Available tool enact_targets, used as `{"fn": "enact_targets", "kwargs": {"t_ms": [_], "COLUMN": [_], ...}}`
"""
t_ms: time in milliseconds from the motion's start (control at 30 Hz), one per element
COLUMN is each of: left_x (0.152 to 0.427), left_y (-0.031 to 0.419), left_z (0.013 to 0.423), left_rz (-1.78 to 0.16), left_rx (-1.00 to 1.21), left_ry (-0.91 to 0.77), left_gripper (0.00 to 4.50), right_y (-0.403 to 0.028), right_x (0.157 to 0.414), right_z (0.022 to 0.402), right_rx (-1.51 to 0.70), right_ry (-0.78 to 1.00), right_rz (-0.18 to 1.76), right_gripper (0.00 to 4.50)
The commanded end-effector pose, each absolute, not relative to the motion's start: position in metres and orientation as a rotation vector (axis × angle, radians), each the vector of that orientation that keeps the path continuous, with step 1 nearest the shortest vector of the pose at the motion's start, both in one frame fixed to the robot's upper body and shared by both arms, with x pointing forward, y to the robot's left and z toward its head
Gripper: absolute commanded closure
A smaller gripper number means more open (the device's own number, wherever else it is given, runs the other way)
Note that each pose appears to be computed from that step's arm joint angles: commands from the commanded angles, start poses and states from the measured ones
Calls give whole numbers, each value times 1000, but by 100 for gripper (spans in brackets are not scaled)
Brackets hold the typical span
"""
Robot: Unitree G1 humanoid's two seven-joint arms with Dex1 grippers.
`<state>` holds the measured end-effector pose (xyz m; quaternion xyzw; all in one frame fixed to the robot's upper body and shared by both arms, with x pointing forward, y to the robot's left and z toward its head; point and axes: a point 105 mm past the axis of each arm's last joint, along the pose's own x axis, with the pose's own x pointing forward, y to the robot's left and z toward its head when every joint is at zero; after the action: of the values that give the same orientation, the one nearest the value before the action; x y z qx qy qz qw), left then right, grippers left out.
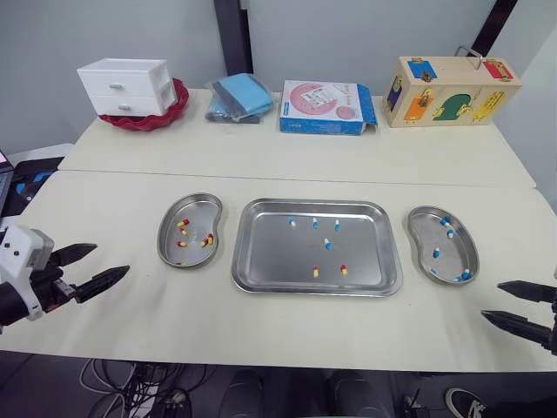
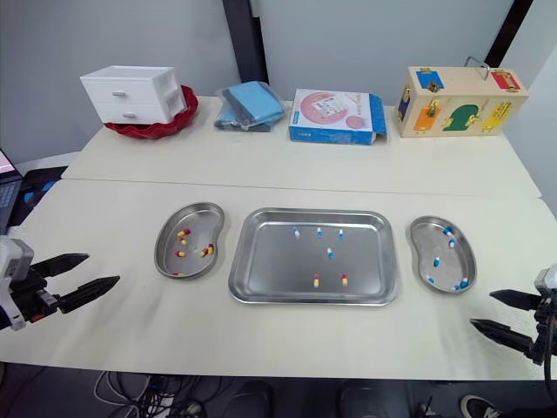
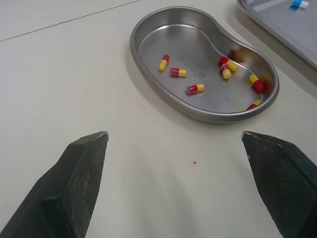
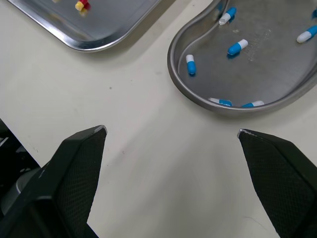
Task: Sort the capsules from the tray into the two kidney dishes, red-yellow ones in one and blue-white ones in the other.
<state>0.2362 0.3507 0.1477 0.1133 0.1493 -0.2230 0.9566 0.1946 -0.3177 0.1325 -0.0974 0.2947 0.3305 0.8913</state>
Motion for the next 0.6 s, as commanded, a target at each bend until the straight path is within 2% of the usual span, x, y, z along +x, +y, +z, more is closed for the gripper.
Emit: {"fn": "enact_targets", "kwargs": {"t_ms": [33, 233, 367, 600], "left_x": [232, 221, 209, 191], "left_y": [353, 351, 333, 299], "left_z": [155, 149, 142, 135], "left_rz": [-423, -424, -484, -592], "left_rx": [252, 239, 234, 222], "left_ry": [248, 243, 202, 116], "left_gripper": [2, 2, 2, 2], "right_y": [-320, -328, -332, -307], "right_x": [198, 200, 199, 208], "right_z": [139, 142, 145, 161], "right_rx": [-225, -247, -233, -169], "right_ry": [596, 588, 591, 510], "right_rz": [693, 683, 687, 758], "right_gripper": [0, 0, 0, 0]}}
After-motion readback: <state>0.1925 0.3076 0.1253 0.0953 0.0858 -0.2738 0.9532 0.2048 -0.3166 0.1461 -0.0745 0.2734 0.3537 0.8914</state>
